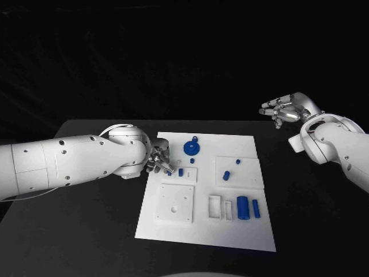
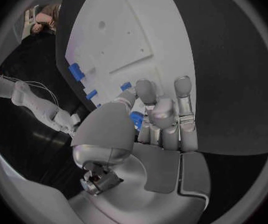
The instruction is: Assemble the parts on the task board
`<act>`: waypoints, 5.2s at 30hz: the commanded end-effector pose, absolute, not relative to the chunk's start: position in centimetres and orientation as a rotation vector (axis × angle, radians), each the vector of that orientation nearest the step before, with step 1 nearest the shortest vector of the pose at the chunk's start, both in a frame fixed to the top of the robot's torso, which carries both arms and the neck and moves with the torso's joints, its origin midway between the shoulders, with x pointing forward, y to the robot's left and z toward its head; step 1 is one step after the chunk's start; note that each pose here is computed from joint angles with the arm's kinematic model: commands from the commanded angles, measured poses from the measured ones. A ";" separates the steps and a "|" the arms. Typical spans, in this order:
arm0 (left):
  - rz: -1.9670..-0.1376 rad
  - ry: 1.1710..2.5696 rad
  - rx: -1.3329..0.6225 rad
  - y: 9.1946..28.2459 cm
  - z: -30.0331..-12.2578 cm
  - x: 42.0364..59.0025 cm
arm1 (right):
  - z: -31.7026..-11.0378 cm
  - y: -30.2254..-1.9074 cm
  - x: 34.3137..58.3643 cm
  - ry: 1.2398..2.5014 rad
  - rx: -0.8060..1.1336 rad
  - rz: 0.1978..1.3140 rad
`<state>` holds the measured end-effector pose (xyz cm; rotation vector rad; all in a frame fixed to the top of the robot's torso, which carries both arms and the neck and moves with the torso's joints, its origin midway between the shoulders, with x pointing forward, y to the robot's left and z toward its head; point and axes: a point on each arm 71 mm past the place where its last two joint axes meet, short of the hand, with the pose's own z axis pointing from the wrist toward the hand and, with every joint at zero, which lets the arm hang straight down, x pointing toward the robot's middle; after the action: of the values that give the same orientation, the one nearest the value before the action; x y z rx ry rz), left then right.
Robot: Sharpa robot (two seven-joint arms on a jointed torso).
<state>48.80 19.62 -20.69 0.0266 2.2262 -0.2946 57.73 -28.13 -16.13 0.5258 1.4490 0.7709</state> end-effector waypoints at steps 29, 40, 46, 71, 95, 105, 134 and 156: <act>-0.313 2.185 -0.064 20.9 -20.9 49.3 | -16.2 -28.2 57.7 1.451 0.520 0.781; -0.338 2.162 -0.102 21.1 -20.5 49.4 | -16.2 -28.2 57.7 1.451 0.521 0.780; -0.406 2.137 -0.166 21.0 -20.0 49.5 | -16.2 -28.3 57.8 1.451 0.522 0.778; -0.842 1.729 0.086 16.8 -17.3 49.8 | -16.2 -28.3 57.7 1.451 0.521 0.779; -0.664 1.758 0.480 13.6 -20.1 50.7 | -16.0 -27.9 57.6 1.444 0.514 0.796; -0.625 1.786 0.509 13.5 -20.6 50.9 | -15.9 -27.9 57.6 1.425 0.519 0.808; -0.580 1.813 0.514 13.8 -21.4 51.5 | -15.8 -27.8 57.6 1.413 0.523 0.825; -0.592 1.820 0.509 13.6 -21.7 51.4 | -15.8 -27.7 57.6 1.416 0.523 0.826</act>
<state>51.59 13.81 -21.47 0.5004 1.8083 -0.5840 57.61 -27.90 -15.85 0.5324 1.4178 0.8140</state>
